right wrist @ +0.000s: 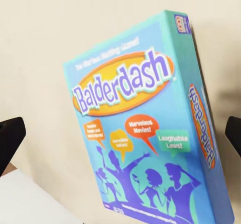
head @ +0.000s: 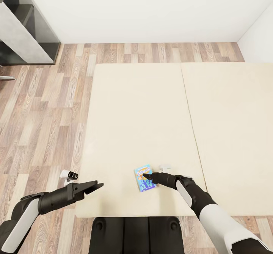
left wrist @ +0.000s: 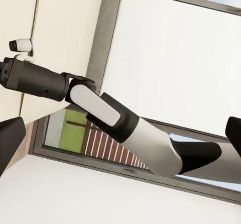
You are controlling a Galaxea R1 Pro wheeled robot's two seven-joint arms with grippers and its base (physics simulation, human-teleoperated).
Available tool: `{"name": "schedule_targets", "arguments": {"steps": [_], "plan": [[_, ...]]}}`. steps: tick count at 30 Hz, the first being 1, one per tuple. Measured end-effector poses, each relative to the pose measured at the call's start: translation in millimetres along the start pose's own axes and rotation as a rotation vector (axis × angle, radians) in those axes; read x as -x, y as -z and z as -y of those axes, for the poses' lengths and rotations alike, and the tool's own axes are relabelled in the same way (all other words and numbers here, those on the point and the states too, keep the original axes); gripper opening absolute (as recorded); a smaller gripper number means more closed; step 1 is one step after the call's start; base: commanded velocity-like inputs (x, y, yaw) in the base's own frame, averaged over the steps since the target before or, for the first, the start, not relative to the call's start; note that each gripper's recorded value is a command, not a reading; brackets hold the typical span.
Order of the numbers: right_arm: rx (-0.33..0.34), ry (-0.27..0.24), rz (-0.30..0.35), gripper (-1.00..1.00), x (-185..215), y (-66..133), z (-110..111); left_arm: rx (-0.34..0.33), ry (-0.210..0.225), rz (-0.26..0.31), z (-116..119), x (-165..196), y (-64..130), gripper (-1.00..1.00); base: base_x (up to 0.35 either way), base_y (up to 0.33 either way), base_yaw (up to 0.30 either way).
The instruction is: Put all the toys in the child's room - the three board games (two on the bed and one on the table), the two jigsaw puzzles on the table, and the tennis ball on the table - inside the toy box on the table in the child's room.
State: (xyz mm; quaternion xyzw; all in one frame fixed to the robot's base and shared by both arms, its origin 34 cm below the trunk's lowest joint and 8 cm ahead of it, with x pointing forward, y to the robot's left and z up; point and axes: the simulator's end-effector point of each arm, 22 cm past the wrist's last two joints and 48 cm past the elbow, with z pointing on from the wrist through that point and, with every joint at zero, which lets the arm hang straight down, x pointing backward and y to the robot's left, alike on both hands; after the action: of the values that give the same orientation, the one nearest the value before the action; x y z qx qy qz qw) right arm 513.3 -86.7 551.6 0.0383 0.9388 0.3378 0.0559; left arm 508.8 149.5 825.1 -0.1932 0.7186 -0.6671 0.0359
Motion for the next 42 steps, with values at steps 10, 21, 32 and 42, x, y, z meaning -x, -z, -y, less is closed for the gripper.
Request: {"name": "schedule_targets", "arguments": {"steps": [10,21,32,42], "plan": [[0.000,0.002,-0.001,1.00,-0.3,-0.1,0.0,0.001,-0.001,0.002,0.1,0.6,0.4,1.00,0.000,0.149,0.000],[0.001,0.000,-0.001,1.00,-0.4,-0.1,-0.2,0.000,-0.001,0.002,0.0,0.7,0.5,1.00,0.000,0.037,0.000],[-0.005,0.002,-0.005,1.00,-1.3,0.0,1.2,0.000,-0.001,0.002,0.0,0.8,0.4,1.00,0.000,0.001,0.000],[-0.013,-0.026,-0.028,1.00,-5.0,6.2,11.1,0.000,-0.001,0.001,0.2,0.4,0.1,1.00,0.000,0.000,0.000]]}}
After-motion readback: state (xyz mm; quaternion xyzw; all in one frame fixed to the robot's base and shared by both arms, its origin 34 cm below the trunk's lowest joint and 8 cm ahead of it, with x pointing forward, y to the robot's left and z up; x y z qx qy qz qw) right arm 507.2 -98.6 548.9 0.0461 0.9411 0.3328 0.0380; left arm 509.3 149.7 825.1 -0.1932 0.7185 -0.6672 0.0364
